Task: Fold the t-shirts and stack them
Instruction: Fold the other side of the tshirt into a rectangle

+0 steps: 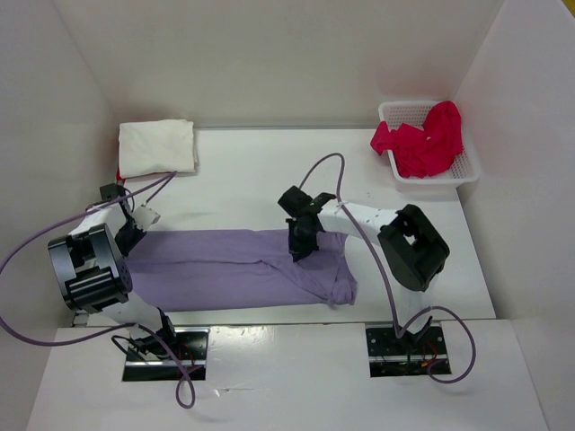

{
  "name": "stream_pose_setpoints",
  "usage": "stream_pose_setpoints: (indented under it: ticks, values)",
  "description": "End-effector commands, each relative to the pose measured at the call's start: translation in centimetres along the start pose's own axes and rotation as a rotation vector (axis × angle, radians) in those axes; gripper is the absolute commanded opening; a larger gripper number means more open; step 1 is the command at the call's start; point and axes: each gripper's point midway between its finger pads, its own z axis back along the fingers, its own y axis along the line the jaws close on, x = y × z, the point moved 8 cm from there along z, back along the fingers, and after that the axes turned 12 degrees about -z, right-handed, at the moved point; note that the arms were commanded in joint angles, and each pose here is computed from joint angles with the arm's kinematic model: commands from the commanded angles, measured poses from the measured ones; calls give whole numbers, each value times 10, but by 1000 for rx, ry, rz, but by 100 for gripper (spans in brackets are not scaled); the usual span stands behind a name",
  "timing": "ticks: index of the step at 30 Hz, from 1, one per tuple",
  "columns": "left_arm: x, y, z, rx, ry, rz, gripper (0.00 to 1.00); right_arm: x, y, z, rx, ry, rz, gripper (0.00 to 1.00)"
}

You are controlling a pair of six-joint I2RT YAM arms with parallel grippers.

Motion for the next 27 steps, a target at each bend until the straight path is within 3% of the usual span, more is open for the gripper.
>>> stream_pose_setpoints:
  ticks: [1,10,11,12,15,21,22,24,25,27]
  values:
    - [-3,7,13,36,1,33,36,13,25,26,119,-82,88,0]
    - [-7,6,18,43,18,33,36,61,52,-2,12,-190,358,2]
    - [-8,7,18,47,26,33,37,67,58,0,25,-207,388,9]
    - [-8,7,21,56,22,36,37,67,58,-5,13,-195,389,33]
    - [-13,7,24,61,36,54,39,70,63,1,22,-203,387,59]
    - [-19,16,32,128,67,79,40,63,50,40,120,-255,212,67]
    - [-19,18,32,141,71,83,42,63,50,68,187,-311,170,67]
    - [-27,38,49,219,47,150,46,60,23,78,183,-324,20,63]
    - [-28,47,54,248,37,168,59,54,6,93,206,-347,-41,56]
    - [-21,67,79,313,-67,207,62,61,-27,105,202,-369,-190,48]
